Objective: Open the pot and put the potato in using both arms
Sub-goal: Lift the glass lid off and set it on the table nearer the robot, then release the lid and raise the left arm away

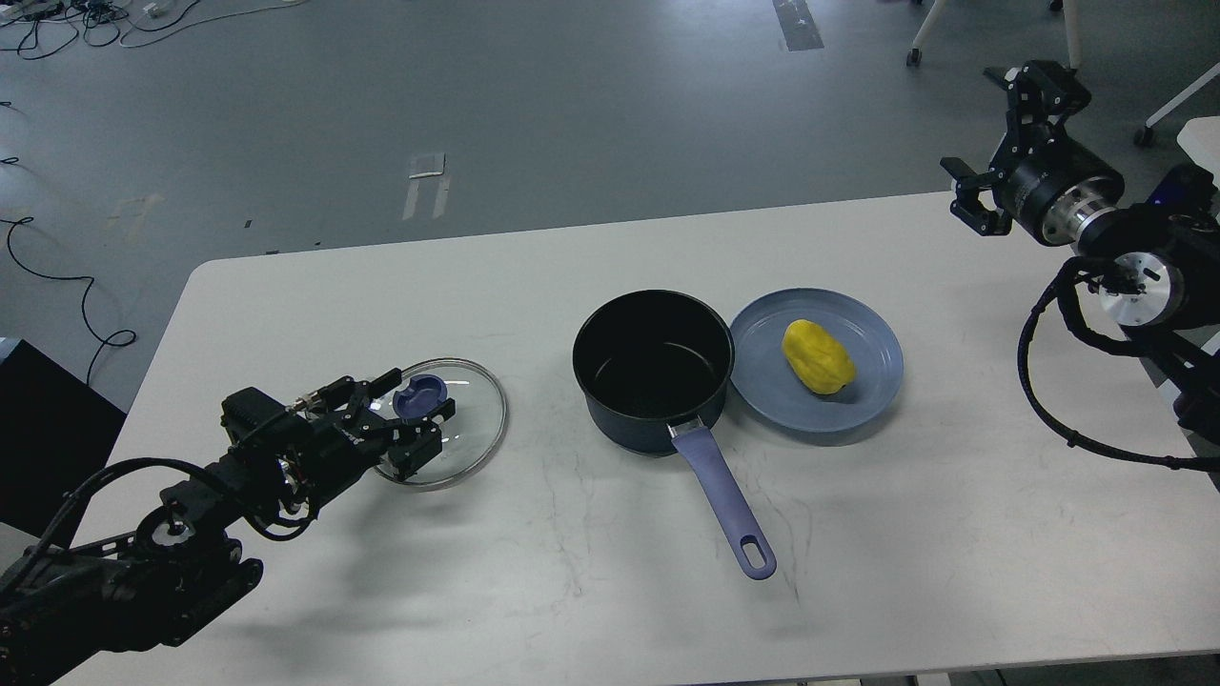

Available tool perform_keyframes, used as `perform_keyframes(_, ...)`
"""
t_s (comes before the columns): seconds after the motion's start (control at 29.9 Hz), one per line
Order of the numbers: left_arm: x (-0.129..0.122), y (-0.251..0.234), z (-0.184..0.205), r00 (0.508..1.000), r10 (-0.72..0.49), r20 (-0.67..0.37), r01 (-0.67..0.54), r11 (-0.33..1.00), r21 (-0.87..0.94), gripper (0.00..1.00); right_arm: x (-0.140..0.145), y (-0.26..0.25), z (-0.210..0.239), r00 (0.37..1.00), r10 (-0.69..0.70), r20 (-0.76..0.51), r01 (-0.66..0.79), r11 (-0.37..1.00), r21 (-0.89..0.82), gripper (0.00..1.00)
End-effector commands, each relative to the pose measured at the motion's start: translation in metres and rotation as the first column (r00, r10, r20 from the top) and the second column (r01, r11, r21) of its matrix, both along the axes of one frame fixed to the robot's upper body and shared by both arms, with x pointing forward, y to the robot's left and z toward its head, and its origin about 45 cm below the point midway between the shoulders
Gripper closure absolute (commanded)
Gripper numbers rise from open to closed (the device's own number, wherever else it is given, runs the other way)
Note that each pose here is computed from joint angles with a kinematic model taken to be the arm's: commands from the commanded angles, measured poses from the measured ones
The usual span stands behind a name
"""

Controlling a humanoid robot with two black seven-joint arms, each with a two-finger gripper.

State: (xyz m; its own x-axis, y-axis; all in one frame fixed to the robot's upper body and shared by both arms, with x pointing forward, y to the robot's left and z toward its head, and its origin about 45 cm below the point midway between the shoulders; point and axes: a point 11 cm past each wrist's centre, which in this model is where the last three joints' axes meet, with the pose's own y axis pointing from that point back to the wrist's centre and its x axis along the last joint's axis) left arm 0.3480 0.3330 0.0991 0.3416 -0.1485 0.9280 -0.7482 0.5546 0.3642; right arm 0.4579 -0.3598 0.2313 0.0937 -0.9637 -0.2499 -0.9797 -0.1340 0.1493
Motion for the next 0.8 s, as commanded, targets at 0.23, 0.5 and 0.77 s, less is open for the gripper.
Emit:
perform_keyframes(0.23, 0.094, -0.012, 0.122, 0.949, 0.272, 0.162, -0.191, 0.9, -0.392, 0.02, 0.0, 0.008, 0.01, 0.997, 0.074, 0.016, -0.072, 0.993, -0.091, 0.0)
perform_keyframes(0.5, 0.15, -0.042, 0.182, 0.849, 0.255, -0.463, -0.518, 0.222, -0.826, 0.02, -0.013, 0.032, 0.025, 0.931, 0.364, 0.036, -0.292, 0.799, -0.525, 0.0)
perform_keyframes(0.77, 0.154, -0.052, 0.187, 0.756, 0.044, -0.653, -0.653, -0.003, -0.757, 0.02, -0.056, 0.028, -0.014, 0.718, 0.671, -0.182, -0.435, 0.229, -0.871, 0.0)
